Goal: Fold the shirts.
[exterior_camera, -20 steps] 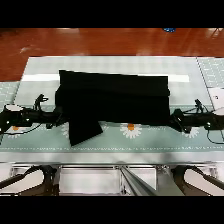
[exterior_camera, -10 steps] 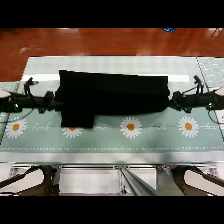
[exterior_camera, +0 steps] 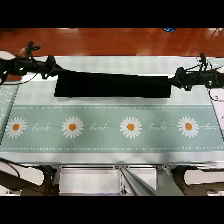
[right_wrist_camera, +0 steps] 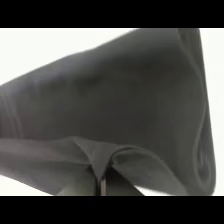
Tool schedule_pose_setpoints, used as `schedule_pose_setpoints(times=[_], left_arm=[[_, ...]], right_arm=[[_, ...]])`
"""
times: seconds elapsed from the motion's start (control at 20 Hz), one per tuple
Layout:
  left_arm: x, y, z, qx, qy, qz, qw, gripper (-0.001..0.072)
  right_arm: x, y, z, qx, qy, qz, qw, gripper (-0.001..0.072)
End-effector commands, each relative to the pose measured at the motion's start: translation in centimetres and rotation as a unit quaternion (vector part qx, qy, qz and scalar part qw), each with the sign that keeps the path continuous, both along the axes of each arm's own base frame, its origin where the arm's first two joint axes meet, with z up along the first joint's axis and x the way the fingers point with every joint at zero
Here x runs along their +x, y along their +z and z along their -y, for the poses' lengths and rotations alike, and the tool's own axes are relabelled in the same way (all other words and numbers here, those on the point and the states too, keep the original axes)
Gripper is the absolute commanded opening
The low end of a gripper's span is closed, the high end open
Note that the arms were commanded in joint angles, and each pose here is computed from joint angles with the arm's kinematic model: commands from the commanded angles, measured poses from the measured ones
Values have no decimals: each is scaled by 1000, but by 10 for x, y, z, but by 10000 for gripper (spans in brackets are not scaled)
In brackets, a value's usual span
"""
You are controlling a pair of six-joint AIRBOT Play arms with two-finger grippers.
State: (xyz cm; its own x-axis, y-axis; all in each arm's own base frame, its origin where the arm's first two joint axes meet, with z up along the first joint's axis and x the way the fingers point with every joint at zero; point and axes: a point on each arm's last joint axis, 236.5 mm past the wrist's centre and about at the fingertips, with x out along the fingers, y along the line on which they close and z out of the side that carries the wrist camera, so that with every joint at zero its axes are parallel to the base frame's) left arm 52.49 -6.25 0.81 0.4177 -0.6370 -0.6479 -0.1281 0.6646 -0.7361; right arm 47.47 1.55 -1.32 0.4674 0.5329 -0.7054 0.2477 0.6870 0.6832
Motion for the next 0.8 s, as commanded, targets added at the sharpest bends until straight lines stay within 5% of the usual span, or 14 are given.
schedule_pose_setpoints(times=[0.0,0.25,0.3,0.35,0.4,0.6,0.75], left_arm=[[36,-29,12,-24,-5,-34,999,20],[47,-56,11,-24,-12,-43,999,37],[46,-56,11,-24,-12,-44,999,153],[42,-56,12,-27,-20,-50,998,361],[37,-54,12,-30,-29,-56,998,506],[16,-15,-25,-40,-58,-63,996,506],[-1,34,-69,37,-54,-26,998,506]], right_arm=[[36,-15,-1,23,-8,2,1000,23],[71,-39,-10,10,-30,15,999,42],[76,-42,-4,6,-45,18,999,234],[77,-43,-3,7,-52,17,998,427],[76,-41,-2,8,-49,16,999,415],[36,-5,17,20,-1,-10,1000,414],[-21,9,78,-105,22,-61,992,415]])
